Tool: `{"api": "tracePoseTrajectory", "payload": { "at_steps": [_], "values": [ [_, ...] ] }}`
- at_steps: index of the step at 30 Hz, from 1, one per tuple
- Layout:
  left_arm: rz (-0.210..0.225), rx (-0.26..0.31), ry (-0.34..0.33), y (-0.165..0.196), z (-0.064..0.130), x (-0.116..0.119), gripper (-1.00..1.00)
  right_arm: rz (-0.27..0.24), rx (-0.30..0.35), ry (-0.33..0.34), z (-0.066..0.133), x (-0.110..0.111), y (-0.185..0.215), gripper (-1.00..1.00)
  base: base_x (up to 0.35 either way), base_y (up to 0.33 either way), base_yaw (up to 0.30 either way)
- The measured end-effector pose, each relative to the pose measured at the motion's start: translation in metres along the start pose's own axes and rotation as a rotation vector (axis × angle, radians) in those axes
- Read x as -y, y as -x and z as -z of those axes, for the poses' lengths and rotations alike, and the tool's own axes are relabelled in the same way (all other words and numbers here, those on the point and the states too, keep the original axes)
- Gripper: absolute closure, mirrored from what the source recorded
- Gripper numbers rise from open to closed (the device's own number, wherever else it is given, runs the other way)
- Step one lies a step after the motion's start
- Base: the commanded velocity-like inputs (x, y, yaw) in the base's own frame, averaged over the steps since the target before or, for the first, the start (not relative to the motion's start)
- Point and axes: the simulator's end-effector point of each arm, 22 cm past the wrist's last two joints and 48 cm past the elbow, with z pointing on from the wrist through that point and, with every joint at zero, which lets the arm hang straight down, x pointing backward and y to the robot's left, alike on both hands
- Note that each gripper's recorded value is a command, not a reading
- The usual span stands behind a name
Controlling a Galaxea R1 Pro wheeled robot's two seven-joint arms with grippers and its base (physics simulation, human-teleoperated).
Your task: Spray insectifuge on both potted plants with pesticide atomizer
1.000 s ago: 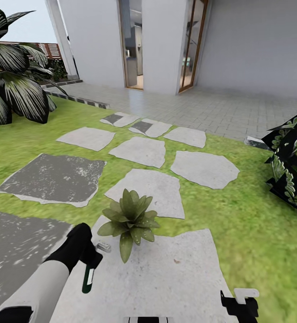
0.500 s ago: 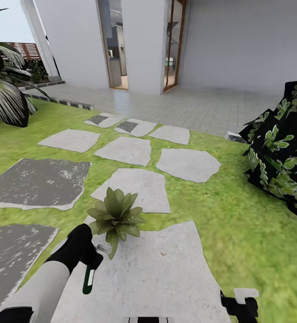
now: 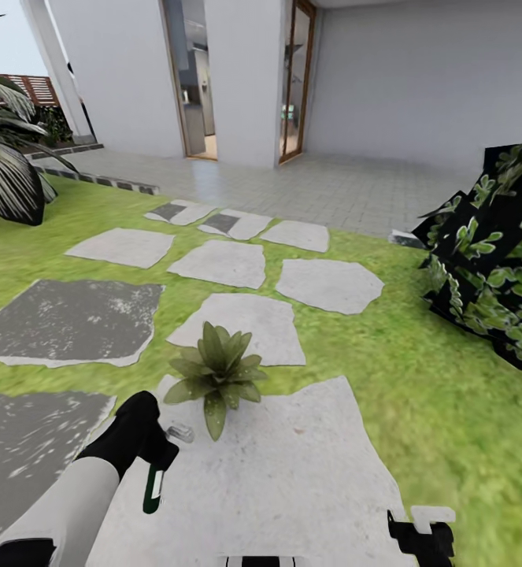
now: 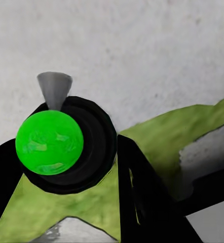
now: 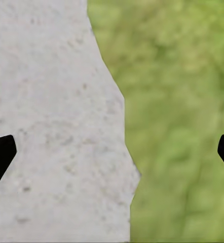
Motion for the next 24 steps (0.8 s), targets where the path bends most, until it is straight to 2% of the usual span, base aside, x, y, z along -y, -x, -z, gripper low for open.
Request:
{"api": "tracePoseTrajectory", "payload": {
  "at_steps": [4, 9, 12, 17, 19, 22, 24],
  "values": [
    [-0.004, 0.002, -0.004, 0.002, 0.0, 0.003, 1.0, 0.0, 0.0, 0.0, 0.0, 0.0, 0.0, -1.0, 0.177, 0.198, -0.093],
    [-0.011, -0.007, -0.003, 0.0, -0.003, 0.005, 1.0, 0.0, 0.0, 0.0, 0.0, 0.0, 0.0, -1.0, 0.031, 0.027, -0.269],
    [-0.005, 0.003, 0.003, 0.001, 0.001, -0.001, 1.0, 0.0, 0.0, 0.0, 0.0, 0.0, 0.0, -1.0, -0.023, 0.002, -0.184],
    [-0.006, 0.029, 0.011, 0.013, 0.013, -0.007, 1.0, 0.001, 0.0, -0.001, 0.0, 0.001, 0.0, -1.0, -0.069, 0.0, -0.027],
    [-0.009, 0.045, -0.011, 0.022, 0.022, -0.006, 1.0, 0.001, 0.0, -0.001, 0.0, 0.001, 0.0, -1.0, -0.009, 0.0, -0.002],
    [-0.012, 0.091, -0.063, 0.047, 0.06, -0.019, 1.0, 0.001, 0.0, -0.001, 0.0, 0.001, 0.0, -1.0, -0.001, 0.0, 0.0],
    [-0.021, 0.092, -0.076, 0.053, 0.073, -0.022, 1.0, 0.001, 0.0, 0.0, 0.0, 0.001, 0.0, -1.0, 0.0, 0.0, 0.0]
  ]
}}
